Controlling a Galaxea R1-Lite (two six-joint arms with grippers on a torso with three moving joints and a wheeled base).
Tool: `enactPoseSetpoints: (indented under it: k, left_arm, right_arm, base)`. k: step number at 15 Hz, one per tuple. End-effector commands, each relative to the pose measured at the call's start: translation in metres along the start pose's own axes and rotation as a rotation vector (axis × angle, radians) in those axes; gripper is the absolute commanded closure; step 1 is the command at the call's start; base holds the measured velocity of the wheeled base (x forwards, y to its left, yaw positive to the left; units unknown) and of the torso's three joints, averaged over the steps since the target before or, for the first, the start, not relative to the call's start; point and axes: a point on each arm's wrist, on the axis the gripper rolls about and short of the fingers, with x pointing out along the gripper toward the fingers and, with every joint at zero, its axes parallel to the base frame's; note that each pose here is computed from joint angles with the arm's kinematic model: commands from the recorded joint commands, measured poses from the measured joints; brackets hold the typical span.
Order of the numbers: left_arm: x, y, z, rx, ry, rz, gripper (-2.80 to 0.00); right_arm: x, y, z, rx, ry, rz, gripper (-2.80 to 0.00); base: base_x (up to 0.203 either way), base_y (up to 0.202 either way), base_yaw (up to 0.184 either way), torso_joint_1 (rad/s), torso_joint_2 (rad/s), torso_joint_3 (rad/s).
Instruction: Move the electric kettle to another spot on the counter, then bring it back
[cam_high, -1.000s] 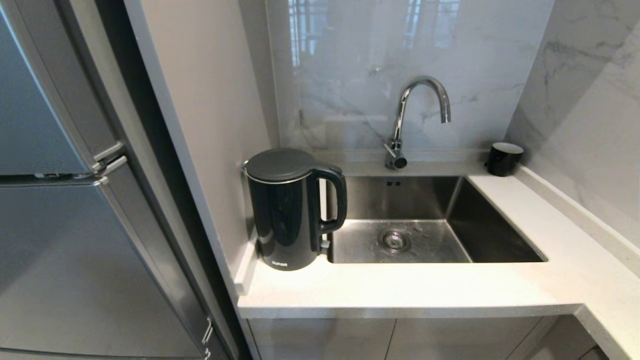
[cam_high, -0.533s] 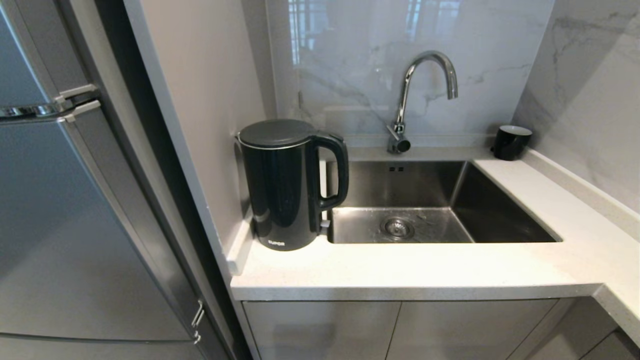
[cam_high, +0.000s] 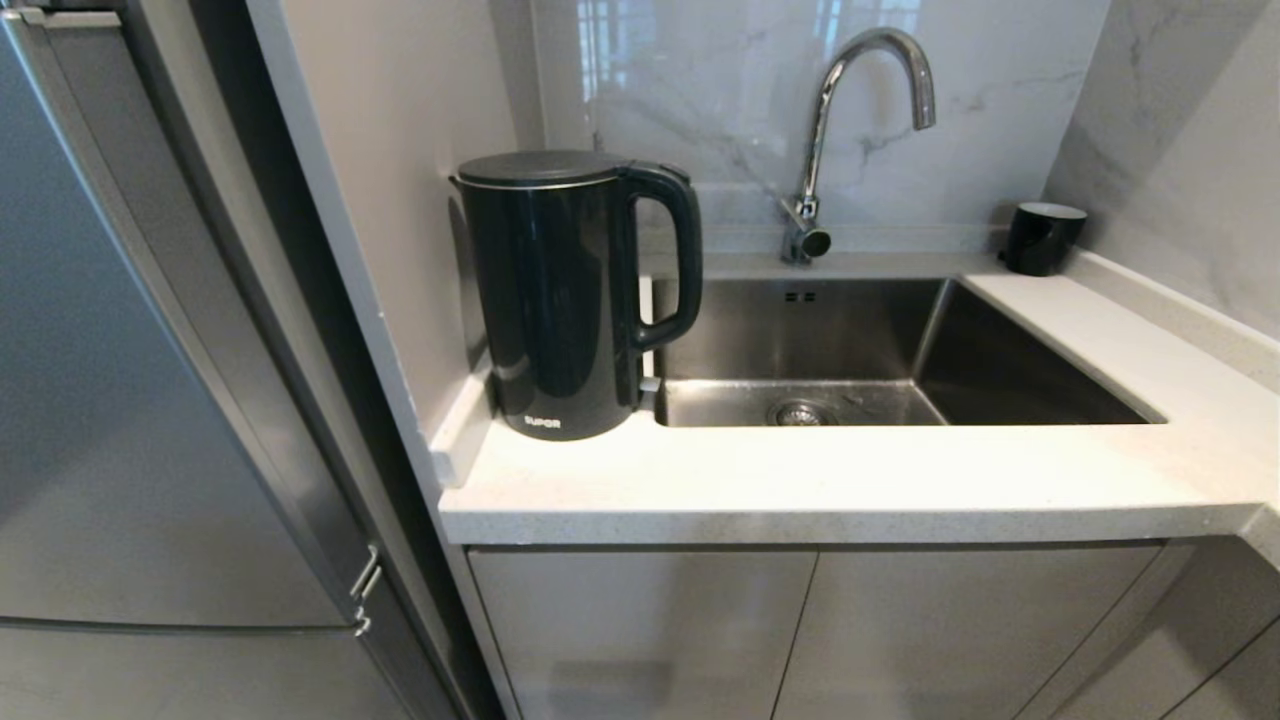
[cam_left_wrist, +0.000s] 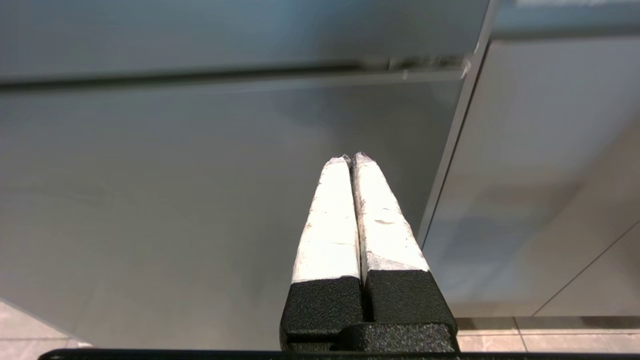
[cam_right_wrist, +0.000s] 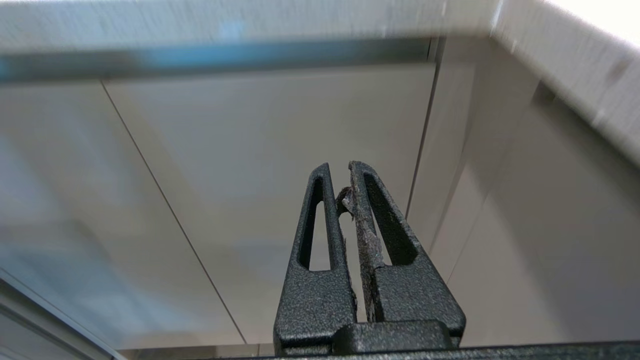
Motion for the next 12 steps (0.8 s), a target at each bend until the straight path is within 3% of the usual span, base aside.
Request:
enactPoseSetpoints:
  k: [1, 7, 12]
  left_arm:
    - [0.0001, 0.0000, 0.0000, 0.000, 0.002, 0.000, 0.00]
    - [0.0001, 0.0000, 0.0000, 0.000, 0.002, 0.000, 0.00]
    - [0.0001, 0.0000, 0.0000, 0.000, 0.001, 0.000, 0.00]
  right_arm:
    - [0.0000, 0.0000, 0.0000, 0.000, 0.000, 0.000, 0.00]
    - [0.0000, 0.0000, 0.0000, 0.000, 0.000, 0.000, 0.00]
    - [0.0000, 0.0000, 0.0000, 0.000, 0.000, 0.000, 0.00]
  base:
    - [0.000, 0.000, 0.000, -0.074, 0.47, 0.398]
    - [0.000, 0.000, 0.000, -0.026, 0.44, 0.409]
    - [0.000, 0.000, 0.000, 0.003, 0.07, 0.077]
